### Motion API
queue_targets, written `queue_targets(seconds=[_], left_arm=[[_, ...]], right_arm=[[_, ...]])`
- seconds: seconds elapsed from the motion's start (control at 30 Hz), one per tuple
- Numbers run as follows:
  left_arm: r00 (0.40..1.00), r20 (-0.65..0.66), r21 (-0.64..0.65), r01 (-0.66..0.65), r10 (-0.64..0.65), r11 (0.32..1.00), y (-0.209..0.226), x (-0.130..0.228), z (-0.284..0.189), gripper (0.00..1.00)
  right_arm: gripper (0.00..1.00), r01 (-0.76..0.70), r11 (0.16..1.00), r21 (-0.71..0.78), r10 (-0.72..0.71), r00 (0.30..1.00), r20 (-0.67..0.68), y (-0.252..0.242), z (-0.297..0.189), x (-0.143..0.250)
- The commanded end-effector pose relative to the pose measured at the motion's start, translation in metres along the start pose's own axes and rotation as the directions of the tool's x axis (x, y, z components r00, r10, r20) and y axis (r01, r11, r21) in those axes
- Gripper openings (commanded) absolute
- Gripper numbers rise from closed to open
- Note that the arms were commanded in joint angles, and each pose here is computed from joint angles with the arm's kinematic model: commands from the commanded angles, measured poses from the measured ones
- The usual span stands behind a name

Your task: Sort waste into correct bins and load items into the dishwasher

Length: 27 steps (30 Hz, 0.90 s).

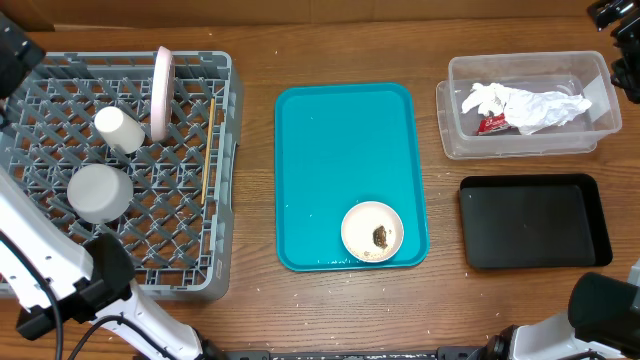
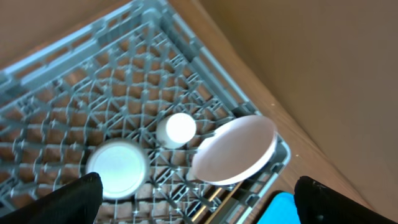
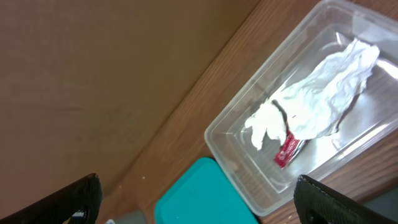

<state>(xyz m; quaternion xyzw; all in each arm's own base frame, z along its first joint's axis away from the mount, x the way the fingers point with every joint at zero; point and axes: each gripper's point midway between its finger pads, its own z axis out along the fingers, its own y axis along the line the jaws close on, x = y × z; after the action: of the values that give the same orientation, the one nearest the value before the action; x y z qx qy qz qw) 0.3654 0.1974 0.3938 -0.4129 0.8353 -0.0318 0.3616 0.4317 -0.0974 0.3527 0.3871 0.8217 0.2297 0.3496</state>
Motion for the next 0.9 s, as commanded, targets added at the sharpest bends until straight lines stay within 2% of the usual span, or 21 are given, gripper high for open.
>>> queue_targets(seconds=[0.0,0.1,0.13,0.2,0.3,0.37,0.47,0.57,0.7,0.8,0.87], left_arm=[[0.988,-0.003,-0.068,0.154,-0.154,0.986,0.029,-0.008,0.014,1.0],[0.961,-0.001,-0.134,0.273,-0.276,0.953,0.056,-0.01,0.023,1.0],[0.951,-0.006,-0.149,0.304,-0.308,0.941,0.063,-0.009,0.025,1.0],[0.944,-0.02,-0.171,0.321,-0.329,0.931,0.07,-0.006,0.029,1.0],[0.941,-0.038,-0.187,0.323,-0.336,0.928,0.074,-0.002,0.034,1.0],[0.941,-0.042,-0.19,0.323,-0.337,0.927,0.074,-0.001,0.035,1.0],[0.941,-0.042,-0.19,0.323,-0.336,0.927,0.074,-0.001,0.035,1.0],[0.941,-0.042,-0.19,0.323,-0.336,0.927,0.074,-0.001,0.035,1.0],[0.941,-0.042,-0.19,0.323,-0.336,0.927,0.074,-0.001,0.035,1.0],[0.941,-0.042,-0.19,0.323,-0.336,0.927,0.074,-0.001,0.035,1.0],[0.941,-0.042,-0.19,0.323,-0.336,0.927,0.074,-0.001,0.035,1.0]], right_arm=[[1.0,-0.033,0.994,-0.107,0.027,0.998,-0.058,0.022,-0.014,0.013],[0.98,0.155,0.939,-0.306,-0.22,0.957,-0.191,0.059,-0.016,0.057],[0.96,0.188,0.927,-0.324,-0.269,0.937,-0.225,0.064,-0.016,0.074],[0.95,0.255,0.915,-0.313,-0.349,0.889,-0.295,0.069,-0.012,0.11],[0.95,0.382,0.902,-0.202,-0.432,0.812,-0.391,0.065,-0.002,0.166],[1.0,0.503,0.854,-0.131,-0.503,0.738,-0.45,0.061,0.004,0.207],[1.0,0.63,0.764,-0.139,-0.595,0.604,-0.53,0.06,0.014,0.271],[1.0,0.677,0.722,-0.142,-0.603,0.514,-0.611,0.054,0.032,0.34],[1.0,0.698,0.711,-0.078,-0.556,0.491,-0.671,0.033,0.051,0.404],[0.94,0.71,0.703,-0.047,-0.517,0.464,-0.719,0.014,0.055,0.442],[0.85,0.712,0.702,-0.006,-0.476,0.463,-0.748,-0.002,0.055,0.46]])
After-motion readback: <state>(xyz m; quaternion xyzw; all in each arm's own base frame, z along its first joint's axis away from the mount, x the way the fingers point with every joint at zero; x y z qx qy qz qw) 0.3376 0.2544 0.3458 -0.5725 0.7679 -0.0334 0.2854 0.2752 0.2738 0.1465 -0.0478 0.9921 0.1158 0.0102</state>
